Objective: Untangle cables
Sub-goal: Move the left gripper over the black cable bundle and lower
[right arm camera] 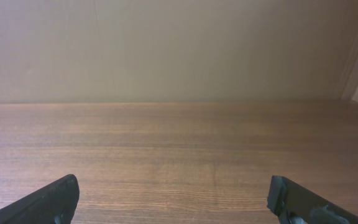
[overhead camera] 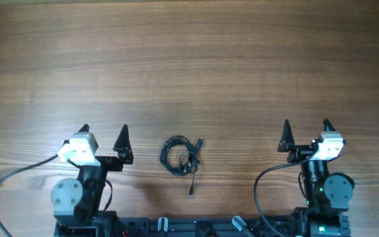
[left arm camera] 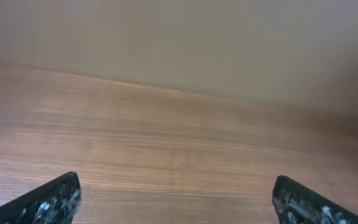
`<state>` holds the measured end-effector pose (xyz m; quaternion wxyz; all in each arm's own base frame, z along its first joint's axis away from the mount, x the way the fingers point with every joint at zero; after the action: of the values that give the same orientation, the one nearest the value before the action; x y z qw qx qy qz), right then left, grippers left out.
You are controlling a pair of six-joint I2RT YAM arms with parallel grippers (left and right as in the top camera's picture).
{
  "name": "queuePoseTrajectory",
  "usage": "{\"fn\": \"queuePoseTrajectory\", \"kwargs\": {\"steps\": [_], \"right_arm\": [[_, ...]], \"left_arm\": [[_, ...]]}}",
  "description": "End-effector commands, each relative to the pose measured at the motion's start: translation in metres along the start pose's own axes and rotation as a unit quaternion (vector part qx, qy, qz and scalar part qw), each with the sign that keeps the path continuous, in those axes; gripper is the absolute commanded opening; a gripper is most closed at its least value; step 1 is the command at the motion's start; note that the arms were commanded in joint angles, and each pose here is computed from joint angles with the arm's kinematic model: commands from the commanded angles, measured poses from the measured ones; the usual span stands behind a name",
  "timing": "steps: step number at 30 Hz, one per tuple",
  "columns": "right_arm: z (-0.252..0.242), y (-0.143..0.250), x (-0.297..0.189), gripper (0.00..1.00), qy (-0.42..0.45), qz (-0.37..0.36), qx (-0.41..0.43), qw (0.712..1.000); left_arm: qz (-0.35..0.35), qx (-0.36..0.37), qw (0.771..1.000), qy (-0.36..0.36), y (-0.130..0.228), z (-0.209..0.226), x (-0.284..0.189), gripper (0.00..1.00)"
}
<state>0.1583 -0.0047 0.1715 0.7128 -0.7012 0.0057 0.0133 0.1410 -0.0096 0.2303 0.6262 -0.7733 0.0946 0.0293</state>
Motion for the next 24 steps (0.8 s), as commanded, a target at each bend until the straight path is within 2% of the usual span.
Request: {"fn": "queuePoseTrajectory", "kwargs": {"steps": [1,6,13,19,24], "right_arm": [[-0.002,-0.001,-0.001,1.00,0.009,-0.005,0.006,1.000],[-0.002,-0.001,-0.001,1.00,0.009,-0.005,0.006,1.000],[-0.002,-0.001,-0.001,1.00,0.009,-0.005,0.006,1.000],[-0.002,-0.001,-0.001,1.00,0.009,-0.005,0.006,1.000],[-0.002,-0.001,-0.001,1.00,0.009,-0.005,0.006,1.000]], "left_arm": [[0.027,-0.008,1.000,-0.006,-0.022,-0.004,0.001,1.00],[0.100,-0.017,0.995,-0.011,-0.049,-0.010,0.009,1.00],[0.191,-0.031,0.981,-0.006,-0.069,-0.017,0.024,1.00],[0.223,-0.062,0.963,0.141,-0.092,-0.044,0.038,1.00],[0.246,-0.072,0.955,0.150,-0.090,-0.045,0.045,1.00]]}}
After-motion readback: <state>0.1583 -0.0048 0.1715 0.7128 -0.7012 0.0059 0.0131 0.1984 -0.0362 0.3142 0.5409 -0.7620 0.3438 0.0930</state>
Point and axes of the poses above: each gripper's point midway between its finger pads, its own x axis out along the fingers, its own z axis along the line the jaws close on, y = z × x, the point moved 9 cm from there along -x, back along the fingers
